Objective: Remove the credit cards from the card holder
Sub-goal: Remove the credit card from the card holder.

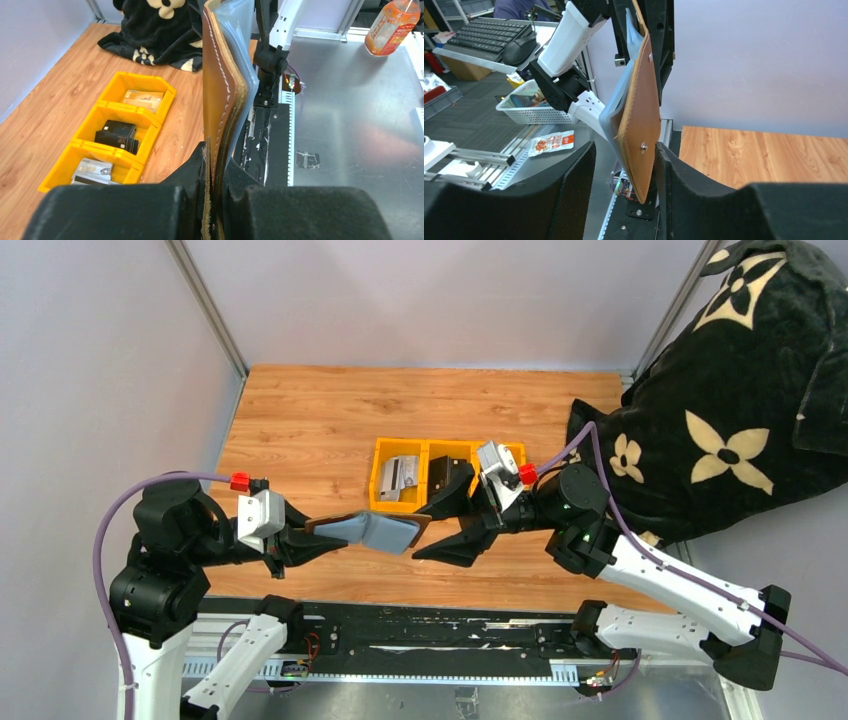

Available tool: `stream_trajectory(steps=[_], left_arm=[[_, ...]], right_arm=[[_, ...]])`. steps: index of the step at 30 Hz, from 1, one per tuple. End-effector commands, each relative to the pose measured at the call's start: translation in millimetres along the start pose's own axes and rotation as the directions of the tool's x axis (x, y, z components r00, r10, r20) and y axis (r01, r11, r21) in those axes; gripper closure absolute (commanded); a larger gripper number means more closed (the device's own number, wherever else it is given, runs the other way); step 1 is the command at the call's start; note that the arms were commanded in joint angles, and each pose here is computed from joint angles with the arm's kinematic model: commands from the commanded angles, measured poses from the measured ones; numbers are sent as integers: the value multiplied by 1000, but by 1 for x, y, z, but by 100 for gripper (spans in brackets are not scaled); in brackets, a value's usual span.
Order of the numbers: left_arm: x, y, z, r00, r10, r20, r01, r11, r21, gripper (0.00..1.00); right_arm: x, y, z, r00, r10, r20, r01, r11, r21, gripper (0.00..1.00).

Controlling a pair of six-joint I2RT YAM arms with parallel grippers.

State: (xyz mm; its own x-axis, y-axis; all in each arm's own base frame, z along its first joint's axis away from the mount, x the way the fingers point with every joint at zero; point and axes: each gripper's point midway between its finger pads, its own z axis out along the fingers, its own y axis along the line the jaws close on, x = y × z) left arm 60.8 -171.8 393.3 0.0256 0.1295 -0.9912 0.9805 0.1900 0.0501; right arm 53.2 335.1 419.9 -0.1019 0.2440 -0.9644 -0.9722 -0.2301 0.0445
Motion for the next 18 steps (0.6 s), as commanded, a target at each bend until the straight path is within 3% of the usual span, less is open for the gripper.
stream_trajectory(steps=[1,6,7,13,18], left_arm=[[-8,-2,-3,999,30,16,-30,999,-13,100],[-7,-1,-3,999,38,13,-37,999,-23,100],[-6,-1,-4,999,40,12,-40,999,-27,100],[-3,2,-6,996,91,4,-90,994,-59,100],[4,11,-7,995,102,-20,-103,989,-108,96]], right_arm=[[-7,-7,8,999,-47,6,47,997,58,55],[-4,-9,15,996,-87,-23,89,990,112,97],[-4,-11,16,995,-99,-28,102,984,143,100],[6,-23,20,970,-220,-104,241,925,293,100],[7,-15,36,960,-259,-107,280,909,310,100]])
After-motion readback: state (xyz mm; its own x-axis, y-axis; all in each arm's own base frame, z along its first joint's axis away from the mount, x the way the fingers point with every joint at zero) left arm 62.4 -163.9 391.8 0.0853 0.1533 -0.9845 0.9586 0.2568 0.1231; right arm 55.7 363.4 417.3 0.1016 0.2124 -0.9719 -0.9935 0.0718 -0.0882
